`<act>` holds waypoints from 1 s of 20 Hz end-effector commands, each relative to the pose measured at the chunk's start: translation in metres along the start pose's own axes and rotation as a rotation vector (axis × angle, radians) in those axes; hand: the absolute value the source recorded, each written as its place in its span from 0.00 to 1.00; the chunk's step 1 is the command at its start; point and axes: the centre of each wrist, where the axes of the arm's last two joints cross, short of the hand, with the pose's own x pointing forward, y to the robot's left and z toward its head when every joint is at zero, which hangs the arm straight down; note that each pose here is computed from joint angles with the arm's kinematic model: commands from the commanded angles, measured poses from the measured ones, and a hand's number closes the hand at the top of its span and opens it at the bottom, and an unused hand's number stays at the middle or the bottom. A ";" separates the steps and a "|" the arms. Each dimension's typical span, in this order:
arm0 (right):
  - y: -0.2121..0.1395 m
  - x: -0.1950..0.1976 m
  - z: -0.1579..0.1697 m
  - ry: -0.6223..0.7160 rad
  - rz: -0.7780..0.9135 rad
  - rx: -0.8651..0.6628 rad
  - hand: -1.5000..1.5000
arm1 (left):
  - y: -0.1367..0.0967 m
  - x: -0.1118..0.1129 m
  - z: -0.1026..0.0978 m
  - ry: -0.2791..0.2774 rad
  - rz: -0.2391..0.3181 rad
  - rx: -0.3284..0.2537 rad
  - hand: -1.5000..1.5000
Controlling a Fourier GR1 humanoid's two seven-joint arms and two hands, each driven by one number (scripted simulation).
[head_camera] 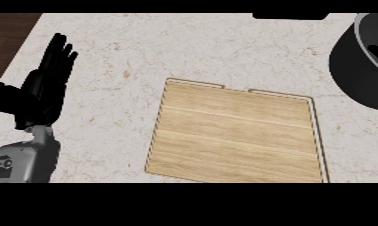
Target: Pick the lemon from the tray and place it in the pot
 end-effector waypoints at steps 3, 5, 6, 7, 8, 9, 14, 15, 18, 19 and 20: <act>-0.054 -0.015 0.006 0.012 -0.164 -0.065 0.00 | -0.001 -0.004 0.006 -0.008 0.011 -0.002 0.50; -0.085 -0.022 0.013 -0.002 -0.162 -0.054 0.00 | -0.001 0.005 0.000 -0.005 -0.006 0.017 0.50; -0.094 -0.031 0.022 0.005 -0.182 -0.037 0.00 | 0.013 -0.003 0.000 0.003 -0.002 0.014 0.50; -0.085 -0.033 0.022 0.003 -0.184 -0.069 0.00 | 0.014 -0.019 0.003 0.006 0.002 0.014 0.50; -0.113 -0.020 0.016 0.011 -0.192 -0.066 0.00 | 0.016 -0.002 0.005 -0.001 -0.006 -0.001 0.50; -0.108 -0.021 0.016 0.011 -0.195 -0.055 0.00 | 0.001 -0.002 -0.003 0.005 -0.013 0.008 0.50; -0.137 -0.040 0.039 0.001 -0.210 -0.024 0.00 | 0.019 -0.011 0.010 0.012 0.002 0.008 0.50; -0.148 -0.045 0.045 0.009 -0.187 -0.017 0.00 | 0.001 -0.014 0.007 -0.003 0.000 0.009 0.50; -0.155 -0.054 0.056 0.012 -0.190 0.009 0.00 | -0.003 -0.018 0.003 0.015 0.001 0.010 0.50; -0.177 -0.049 0.060 -0.005 -0.169 -0.006 0.00 | 0.004 -0.001 0.001 0.014 0.006 0.008 0.50; -0.167 -0.049 0.056 -0.003 -0.183 0.004 0.00 | 0.003 0.003 -0.009 -0.008 -0.005 0.016 0.50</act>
